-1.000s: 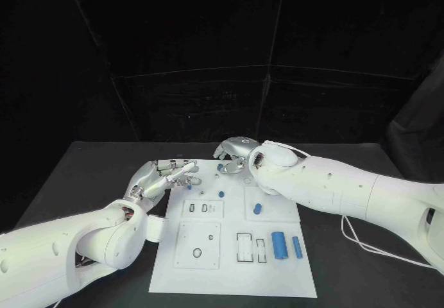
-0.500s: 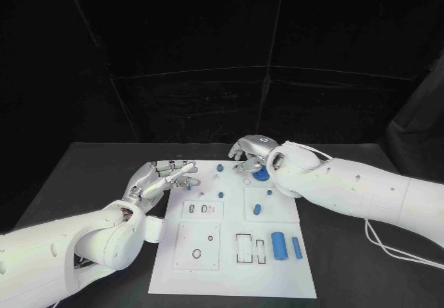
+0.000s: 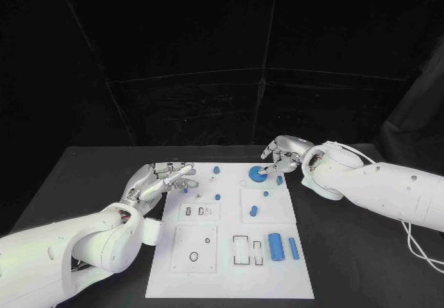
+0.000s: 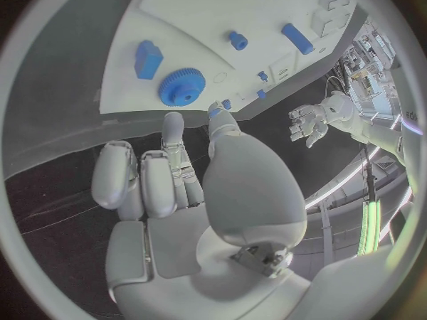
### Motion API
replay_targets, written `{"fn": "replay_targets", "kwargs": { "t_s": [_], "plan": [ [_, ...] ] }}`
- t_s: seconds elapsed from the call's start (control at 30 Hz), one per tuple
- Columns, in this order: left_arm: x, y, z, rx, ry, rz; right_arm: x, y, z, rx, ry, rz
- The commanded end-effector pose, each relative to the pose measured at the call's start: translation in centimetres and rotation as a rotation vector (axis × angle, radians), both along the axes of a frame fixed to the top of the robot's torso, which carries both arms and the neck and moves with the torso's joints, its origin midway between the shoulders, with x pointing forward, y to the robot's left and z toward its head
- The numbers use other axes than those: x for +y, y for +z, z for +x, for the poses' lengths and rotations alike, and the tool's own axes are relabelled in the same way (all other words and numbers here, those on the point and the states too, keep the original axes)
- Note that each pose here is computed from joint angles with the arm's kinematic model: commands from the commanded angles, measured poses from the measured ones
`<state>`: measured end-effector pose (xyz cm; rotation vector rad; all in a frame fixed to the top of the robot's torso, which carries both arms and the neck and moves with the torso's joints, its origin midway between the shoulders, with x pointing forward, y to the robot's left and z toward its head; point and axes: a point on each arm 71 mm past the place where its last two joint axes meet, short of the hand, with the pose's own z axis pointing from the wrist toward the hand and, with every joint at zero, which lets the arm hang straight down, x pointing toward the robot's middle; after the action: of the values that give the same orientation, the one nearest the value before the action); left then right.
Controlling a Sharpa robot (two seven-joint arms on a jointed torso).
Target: Assemble the parts on the task board
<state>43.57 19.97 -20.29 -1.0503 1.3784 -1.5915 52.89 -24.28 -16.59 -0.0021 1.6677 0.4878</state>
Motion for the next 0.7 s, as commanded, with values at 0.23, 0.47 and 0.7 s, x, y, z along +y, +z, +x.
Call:
{"fn": "replay_targets", "kwargs": {
  "t_s": [0.23, 0.47, 0.7],
  "plan": [
    [-0.2, 0.08, 0.07, -0.004, -0.018, -0.007, 0.2, -0.8, 0.5, 0.089, -0.013, -0.067],
    [-0.2, 0.05, 0.13, -0.004, -0.019, -0.006, 1.0, -1.1, 0.9, 0.101, 0.005, -0.094],
    [-0.2, 0.02, 0.17, -0.003, -0.018, -0.006, 1.7, -1.4, 1.1, 0.110, 0.026, -0.130]
  ]
}}
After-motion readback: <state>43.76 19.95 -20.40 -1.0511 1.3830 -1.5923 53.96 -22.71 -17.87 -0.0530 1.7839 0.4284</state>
